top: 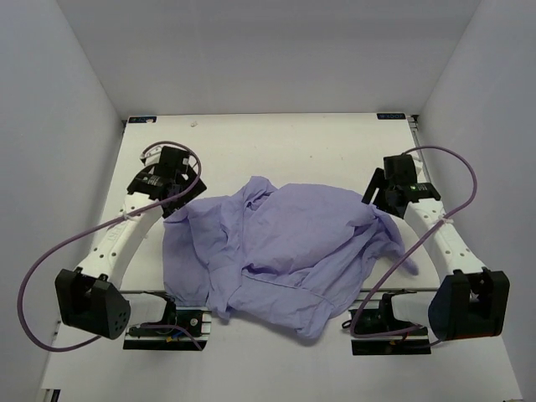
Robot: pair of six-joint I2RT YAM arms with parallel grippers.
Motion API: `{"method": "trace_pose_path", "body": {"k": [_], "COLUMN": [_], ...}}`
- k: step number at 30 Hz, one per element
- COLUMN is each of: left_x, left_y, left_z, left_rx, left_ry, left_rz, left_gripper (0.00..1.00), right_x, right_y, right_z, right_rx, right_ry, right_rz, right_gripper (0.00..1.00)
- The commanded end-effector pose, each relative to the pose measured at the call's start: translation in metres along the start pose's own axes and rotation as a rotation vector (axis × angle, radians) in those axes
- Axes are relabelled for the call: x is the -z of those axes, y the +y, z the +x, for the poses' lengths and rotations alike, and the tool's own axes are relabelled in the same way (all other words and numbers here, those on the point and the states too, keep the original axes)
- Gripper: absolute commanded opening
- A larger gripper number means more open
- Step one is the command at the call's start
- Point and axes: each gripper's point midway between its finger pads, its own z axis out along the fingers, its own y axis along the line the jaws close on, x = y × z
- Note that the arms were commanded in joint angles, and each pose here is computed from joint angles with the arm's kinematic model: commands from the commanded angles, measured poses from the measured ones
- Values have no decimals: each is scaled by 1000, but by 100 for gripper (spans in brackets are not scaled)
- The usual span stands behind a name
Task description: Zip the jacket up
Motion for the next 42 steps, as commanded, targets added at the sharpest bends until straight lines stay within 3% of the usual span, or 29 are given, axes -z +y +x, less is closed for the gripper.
{"method": "trace_pose_path", "body": {"k": [1, 7, 14, 18, 19, 20, 22, 24, 26, 27, 29, 30, 35, 36, 37, 38, 39, 40, 42], "left_x": [28, 16, -41, -65, -69, -77, -86, -95, -102, -112, -120, -129, -169, -165, -189, -194, -180, -203, -196], "left_y": [-26, -102, -178, -188, -187, -181, -179, -175, -175, -174, -176, -179, -205, -235, -241, -253, -295, -301, -330], "left_z": [-29, -23, 19, 51, 56, 66, 82, 97, 105, 110, 115, 116, 99, 77, 87, 85, 52, 66, 52], "left_rx": [-59, -271, -506, -560, -565, -574, -579, -577, -570, -563, -559, -555, -543, -535, -548, -551, -537, -547, -521], "left_ry": [-72, 29, 168, 264, 277, 302, 347, 378, 391, 394, 410, 414, 335, 272, 294, 296, 208, 238, 197], "left_rz": [142, 410, 471, 503, 497, 483, 492, 503, 517, 510, 499, 489, 433, 485, 476, 495, 582, 585, 666], "left_gripper": [98, 98, 98, 98, 98, 96, 81, 57, 43, 27, 15, 0, 0, 0, 0, 0, 0, 0, 0], "right_x": [28, 40, 34, 16, 14, 10, 1, -5, -11, -18, -25, -32, -63, -65, -68, -74, -72, -72, -71], "right_y": [23, 19, 2, 4, 8, 13, 27, 38, 55, 58, 72, 76, 97, 104, 107, 110, 119, 125, 130], "right_z": [-24, -7, 60, 106, 102, 113, 111, 116, 106, 107, 94, 94, 68, 54, 47, 42, 29, 20, 10], "right_rx": [-21, -23, -60, -83, -86, -90, -106, -118, -133, -138, -161, -160, -184, -183, -181, -174, -165, -146, -99], "right_ry": [-74, -18, 155, 295, 278, 313, 307, 343, 325, 340, 313, 315, 248, 221, 207, 194, 167, 143, 140], "right_rz": [-144, -160, -136, -157, -168, -202, -258, -307, -370, -369, -408, -413, -422, -432, -432, -432, -462, -486, -495], "right_gripper": [89, 89, 89, 89, 89, 89, 89, 88, 86, 84, 76, 73, 60, 59, 59, 60, 63, 67, 68]}}
